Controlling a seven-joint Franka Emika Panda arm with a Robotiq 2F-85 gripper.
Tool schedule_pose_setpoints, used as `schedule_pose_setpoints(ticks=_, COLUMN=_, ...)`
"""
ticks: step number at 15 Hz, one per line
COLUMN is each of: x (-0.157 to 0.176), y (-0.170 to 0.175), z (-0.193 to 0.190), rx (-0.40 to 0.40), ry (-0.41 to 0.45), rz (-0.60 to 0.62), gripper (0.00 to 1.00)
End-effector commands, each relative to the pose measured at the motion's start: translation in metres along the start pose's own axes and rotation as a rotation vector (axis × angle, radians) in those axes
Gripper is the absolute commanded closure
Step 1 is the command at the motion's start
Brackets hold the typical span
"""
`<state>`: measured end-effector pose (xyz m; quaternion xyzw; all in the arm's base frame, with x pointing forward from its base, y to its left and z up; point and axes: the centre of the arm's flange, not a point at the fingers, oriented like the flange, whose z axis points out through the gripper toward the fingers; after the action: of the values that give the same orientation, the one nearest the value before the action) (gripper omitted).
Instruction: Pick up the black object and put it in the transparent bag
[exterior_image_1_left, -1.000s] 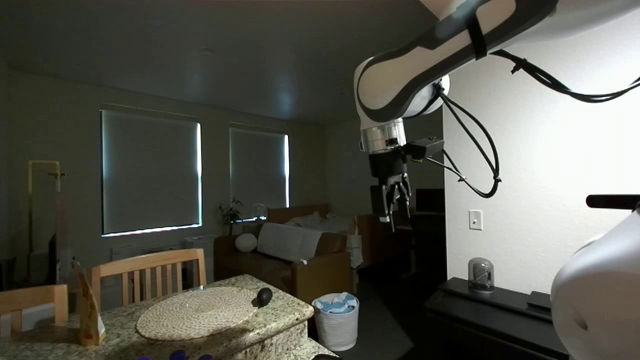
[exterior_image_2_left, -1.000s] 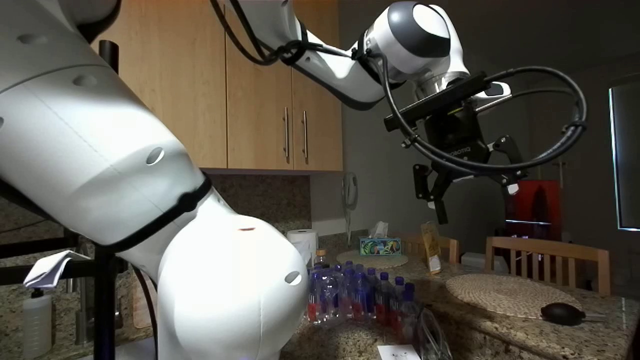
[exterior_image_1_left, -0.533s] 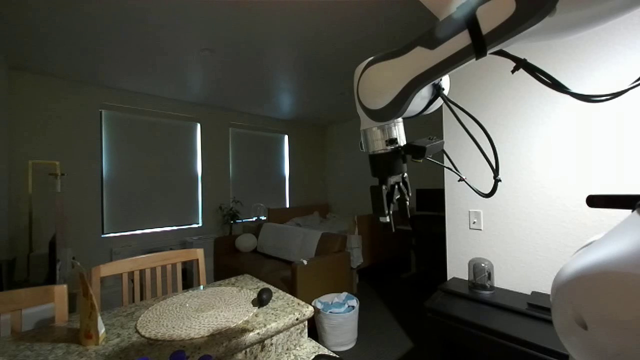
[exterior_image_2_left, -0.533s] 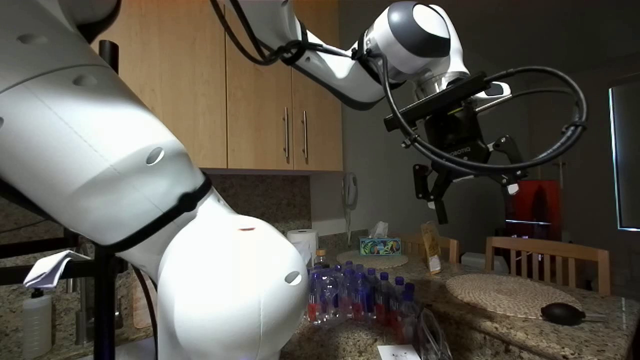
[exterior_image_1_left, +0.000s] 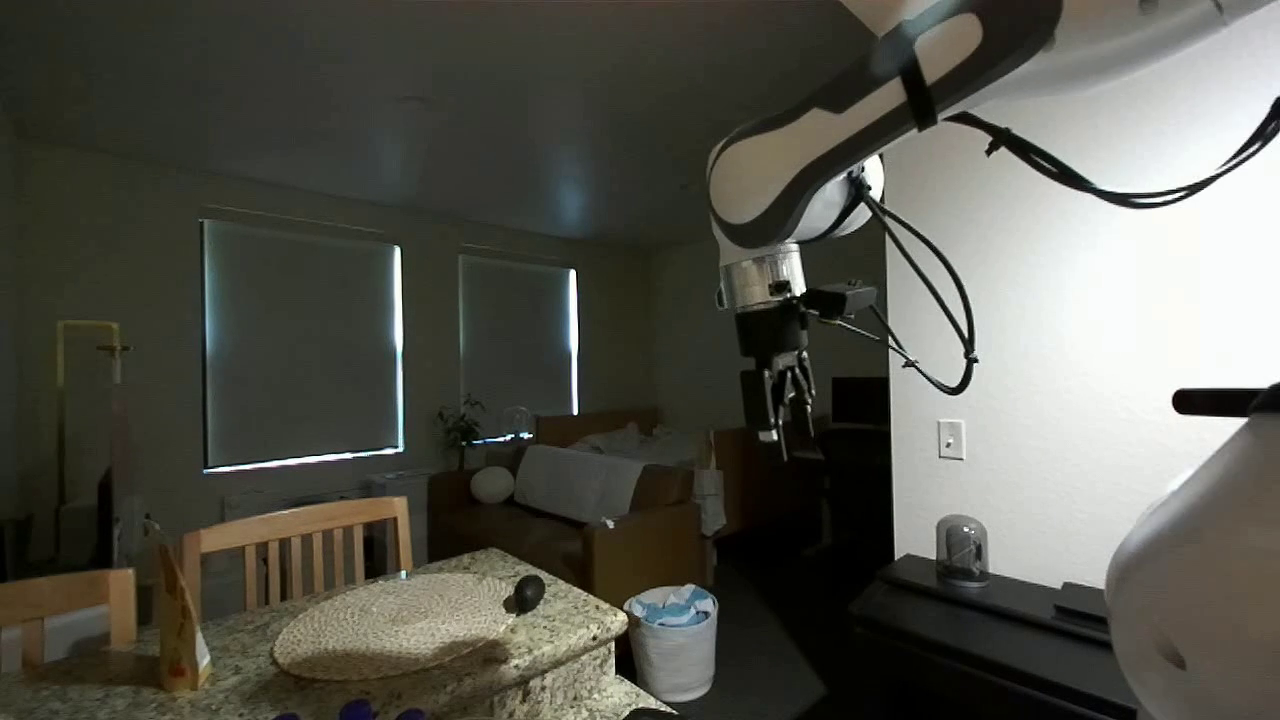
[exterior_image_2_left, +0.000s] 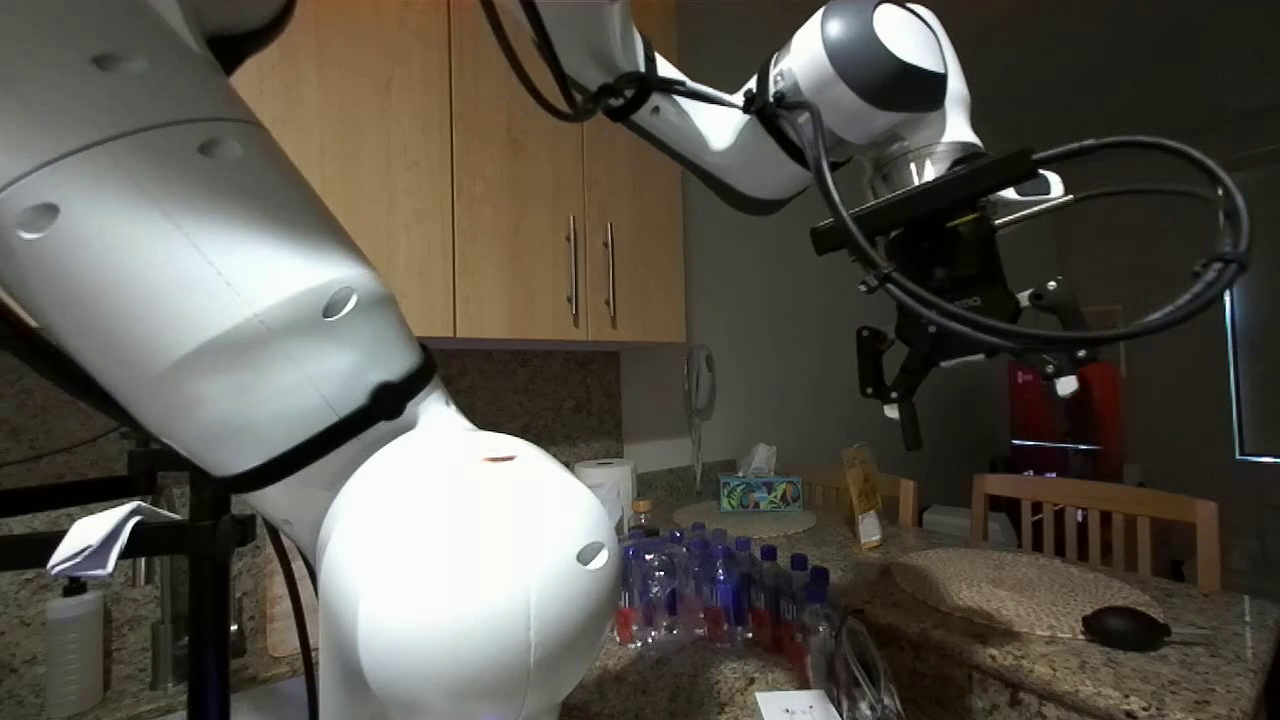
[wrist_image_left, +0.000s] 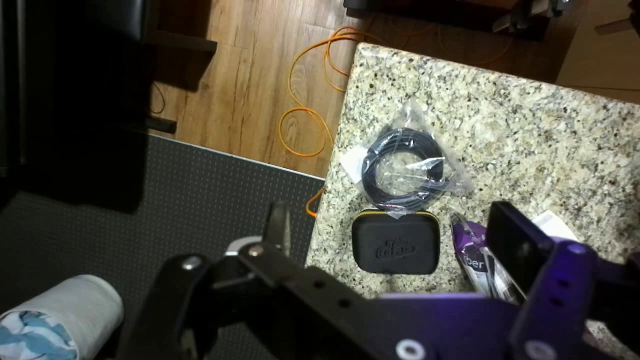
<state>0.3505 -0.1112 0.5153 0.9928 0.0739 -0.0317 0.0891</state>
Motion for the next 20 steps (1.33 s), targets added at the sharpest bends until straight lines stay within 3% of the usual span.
schedule_pose_setpoints(ticks=1, x=0.056, y=0.044, z=-0.002, rx=0.063, ry=-0.086, rz=-0.122, gripper=0.0)
schedule_pose_setpoints(ticks=6, x=0.128, y=0.085, z=-0.003, rx=0.044, ry=-0.069, rz=-0.207, gripper=0.0)
schedule_pose_setpoints(ticks=10, x=0.21, y=0.06, z=0.023, rx=0.066, ry=0.092, rz=-0.186, gripper=0.0)
schedule_pose_setpoints(ticks=12, x=0.246, y=0.04, z=0.036, rx=0.104, ry=0.128, rz=-0.203, gripper=0.0)
schedule_pose_setpoints(ticks=13, x=0.21, y=0.043, z=0.032, rx=0.082, ry=0.098, rz=-0.196, gripper=0.0)
schedule_pose_setpoints(ticks=15, x=0.224, y=0.034, z=0.043, rx=0.087, ry=0.085, rz=-0.211, gripper=0.0)
schedule_pose_setpoints(ticks=20, x=0.217, y=0.044, z=0.034, rx=0.083, ry=0.1, rz=-0.193, gripper=0.0)
